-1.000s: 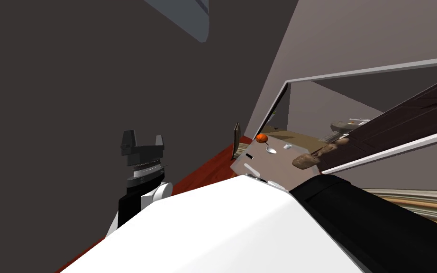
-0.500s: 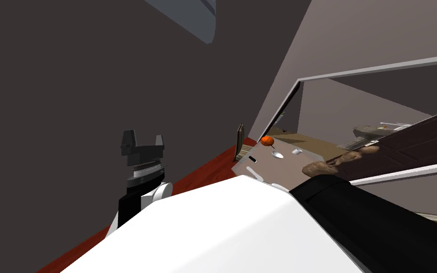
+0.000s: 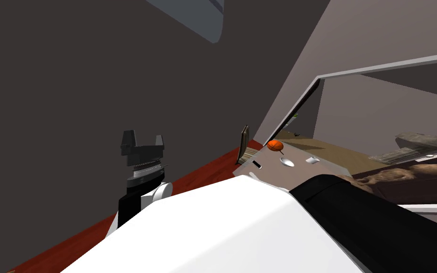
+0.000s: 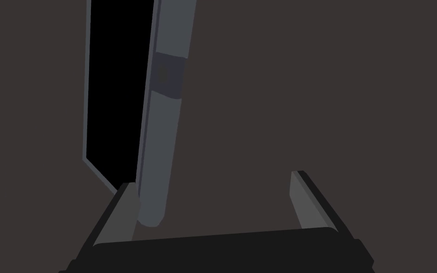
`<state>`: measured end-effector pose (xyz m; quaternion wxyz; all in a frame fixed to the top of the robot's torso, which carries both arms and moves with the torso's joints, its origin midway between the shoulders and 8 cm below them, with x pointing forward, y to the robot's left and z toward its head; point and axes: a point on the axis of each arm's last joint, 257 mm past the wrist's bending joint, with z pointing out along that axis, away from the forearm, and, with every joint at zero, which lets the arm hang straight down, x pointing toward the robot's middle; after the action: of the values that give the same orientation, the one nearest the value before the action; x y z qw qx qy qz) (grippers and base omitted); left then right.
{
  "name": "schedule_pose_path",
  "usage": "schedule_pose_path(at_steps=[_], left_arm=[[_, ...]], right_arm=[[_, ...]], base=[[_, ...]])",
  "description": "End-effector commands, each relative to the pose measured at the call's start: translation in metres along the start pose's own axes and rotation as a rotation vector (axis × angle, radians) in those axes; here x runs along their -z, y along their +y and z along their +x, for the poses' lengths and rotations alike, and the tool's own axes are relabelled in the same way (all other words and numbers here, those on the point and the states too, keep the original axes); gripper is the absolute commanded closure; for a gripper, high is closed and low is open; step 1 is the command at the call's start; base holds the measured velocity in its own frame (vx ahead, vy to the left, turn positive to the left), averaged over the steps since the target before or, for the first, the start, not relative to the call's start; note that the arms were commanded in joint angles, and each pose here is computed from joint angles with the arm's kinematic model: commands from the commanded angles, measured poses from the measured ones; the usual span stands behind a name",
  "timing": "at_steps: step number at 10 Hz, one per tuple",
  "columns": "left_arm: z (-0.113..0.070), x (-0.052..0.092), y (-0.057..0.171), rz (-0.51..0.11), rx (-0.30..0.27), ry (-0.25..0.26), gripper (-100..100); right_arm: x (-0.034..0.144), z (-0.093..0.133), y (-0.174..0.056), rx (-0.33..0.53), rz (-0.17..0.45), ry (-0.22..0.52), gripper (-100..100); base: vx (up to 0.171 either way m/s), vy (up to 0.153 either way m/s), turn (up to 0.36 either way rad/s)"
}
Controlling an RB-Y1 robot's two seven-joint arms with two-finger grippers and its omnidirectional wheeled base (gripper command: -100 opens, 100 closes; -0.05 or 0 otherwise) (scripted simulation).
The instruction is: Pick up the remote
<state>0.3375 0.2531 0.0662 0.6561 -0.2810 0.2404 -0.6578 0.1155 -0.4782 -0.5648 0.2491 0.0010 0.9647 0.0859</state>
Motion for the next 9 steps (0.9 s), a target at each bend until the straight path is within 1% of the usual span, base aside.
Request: schedule_pose_path(at_steps=[1, 2, 4, 5, 6, 7, 8, 9], left_arm=[[0.000, 0.000, 0.000, 0.000, 0.000, 0.000, 0], [0.000, 0.000, 0.000, 0.000, 0.000, 0.000, 0], [0.000, 0.000, 0.000, 0.000, 0.000, 0.000, 0], [0.000, 0.000, 0.000, 0.000, 0.000, 0.000, 0], [0.000, 0.000, 0.000, 0.000, 0.000, 0.000, 0], [0.000, 0.000, 0.000, 0.000, 0.000, 0.000, 0], [0.000, 0.000, 0.000, 0.000, 0.000, 0.000, 0], [0.000, 0.000, 0.000, 0.000, 0.000, 0.000, 0]], right_arm=[[0.009, 0.018, -0.013, 0.019, 0.027, 0.051, -100], [0.009, 0.018, -0.013, 0.019, 0.027, 0.051, -100], [0.023, 0.048, -0.033, 0.044, 0.070, 0.129, -100], [0.023, 0.048, -0.033, 0.044, 0.070, 0.129, -100], [0.031, 0.062, -0.042, 0.055, 0.090, 0.164, -100], [0.031, 0.062, -0.042, 0.055, 0.090, 0.164, -100], [0.045, 0.086, -0.057, 0.072, 0.125, 0.228, -100], [0.051, 0.097, -0.063, 0.078, 0.139, 0.255, -100]], base=[[0.034, -0.027, 0.165], [0.025, -0.030, 0.085], [0.034, -0.035, 0.192], [0.033, -0.035, 0.095], [0.035, -0.039, 0.159], [0.028, -0.035, 0.061], [0.038, -0.047, 0.247], [0.067, -0.075, 0.245]])
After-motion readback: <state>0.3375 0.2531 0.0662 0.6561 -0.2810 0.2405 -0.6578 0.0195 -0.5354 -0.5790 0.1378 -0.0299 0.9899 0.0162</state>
